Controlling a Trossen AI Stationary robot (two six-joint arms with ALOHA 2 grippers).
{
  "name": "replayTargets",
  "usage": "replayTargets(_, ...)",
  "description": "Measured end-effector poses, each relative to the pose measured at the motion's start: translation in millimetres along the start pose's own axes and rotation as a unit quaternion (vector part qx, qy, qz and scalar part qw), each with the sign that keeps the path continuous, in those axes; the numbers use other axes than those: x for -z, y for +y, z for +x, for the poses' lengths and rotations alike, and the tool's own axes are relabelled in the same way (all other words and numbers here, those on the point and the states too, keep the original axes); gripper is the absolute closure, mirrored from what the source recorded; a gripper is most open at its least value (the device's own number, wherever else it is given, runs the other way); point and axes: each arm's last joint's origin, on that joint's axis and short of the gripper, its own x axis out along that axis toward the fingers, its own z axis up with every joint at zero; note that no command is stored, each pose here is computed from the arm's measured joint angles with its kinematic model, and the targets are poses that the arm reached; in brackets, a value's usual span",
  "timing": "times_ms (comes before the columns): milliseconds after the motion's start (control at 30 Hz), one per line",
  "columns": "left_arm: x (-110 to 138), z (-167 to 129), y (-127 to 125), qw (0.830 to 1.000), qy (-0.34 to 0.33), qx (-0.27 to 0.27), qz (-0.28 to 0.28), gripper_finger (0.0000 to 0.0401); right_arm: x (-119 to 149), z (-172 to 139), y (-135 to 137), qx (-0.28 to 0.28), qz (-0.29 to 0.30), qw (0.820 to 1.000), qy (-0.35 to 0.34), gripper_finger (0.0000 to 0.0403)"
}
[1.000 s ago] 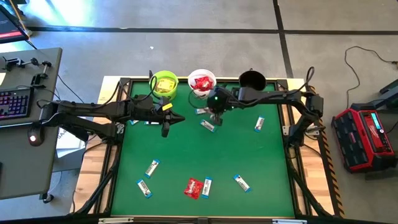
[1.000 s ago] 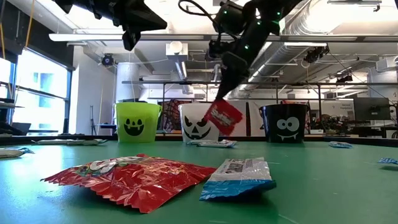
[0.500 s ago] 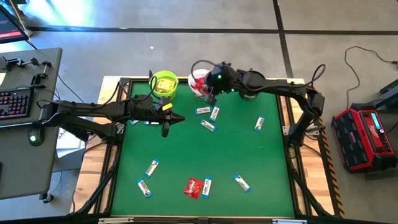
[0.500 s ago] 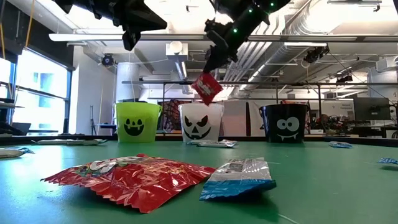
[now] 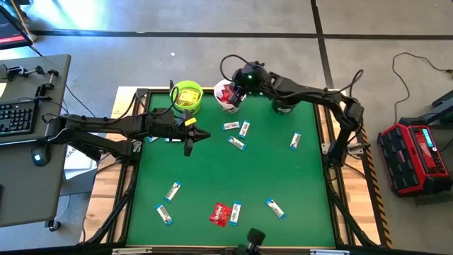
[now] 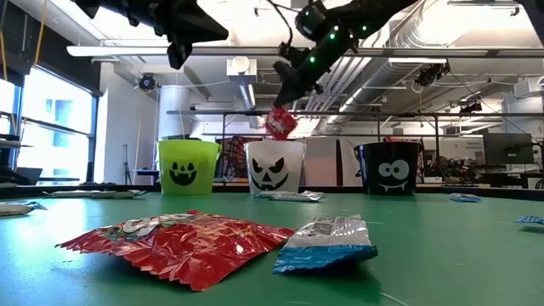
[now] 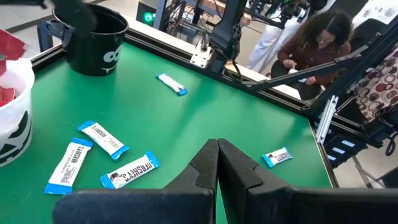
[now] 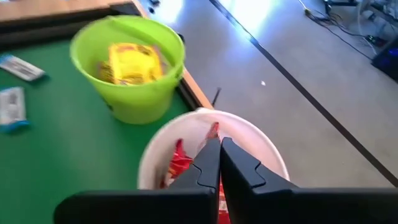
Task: Sort candy by brand, put in halloween buckets
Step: Put the red candy into the white bucket
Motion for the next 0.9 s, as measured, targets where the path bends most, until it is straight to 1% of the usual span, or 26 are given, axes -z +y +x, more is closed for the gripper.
replayTargets(133,0.0,0.0,0.0,1.0,0.0,0.0,-0.001,0.0401,6.8,12.9,-3.8,0.016,-0.008,1.0,0.01,0.0403)
replayTargets(333,0.0,0.0,0.0,1.0,0.0,0.0,0.0,0.0401,15.7,31.1,-6.3,0.024,-0.004,1.0,0.016,0.0403)
replayTargets(467,0.0,0.0,0.0,1.0,0.0,0.0,0.0,0.0401,23.9,43.0,-3.9,0.014,-0.002,0.999,0.029,0.0403)
replayTargets(533,0.0,0.0,0.0,1.0,0.0,0.0,-0.001,0.0401,27.2,47.4,-2.4,0.001,0.01,0.999,0.033,0.0403)
replayTargets(633,0.0,0.0,0.0,1.0,0.0,0.0,-0.001,0.0401,29.0,49.5,-1.9,0.001,0.032,0.999,0.036,0.0398)
replayTargets(733,0.1,0.0,0.0,1.0,0.0,0.0,-0.001,0.0401,27.7,49.4,-1.4,-0.011,0.035,0.999,0.029,0.0379)
replayTargets(800,0.1,0.0,0.0,1.0,0.0,0.0,0.0,0.0401,26.8,48.7,-0.4,-0.03,0.041,0.998,0.03,0.0355)
replayTargets(900,0.1,0.0,0.1,1.0,0.0,0.0,0.0,0.0401,17.2,44.3,-3.7,-0.043,0.065,0.996,0.031,0.0314)
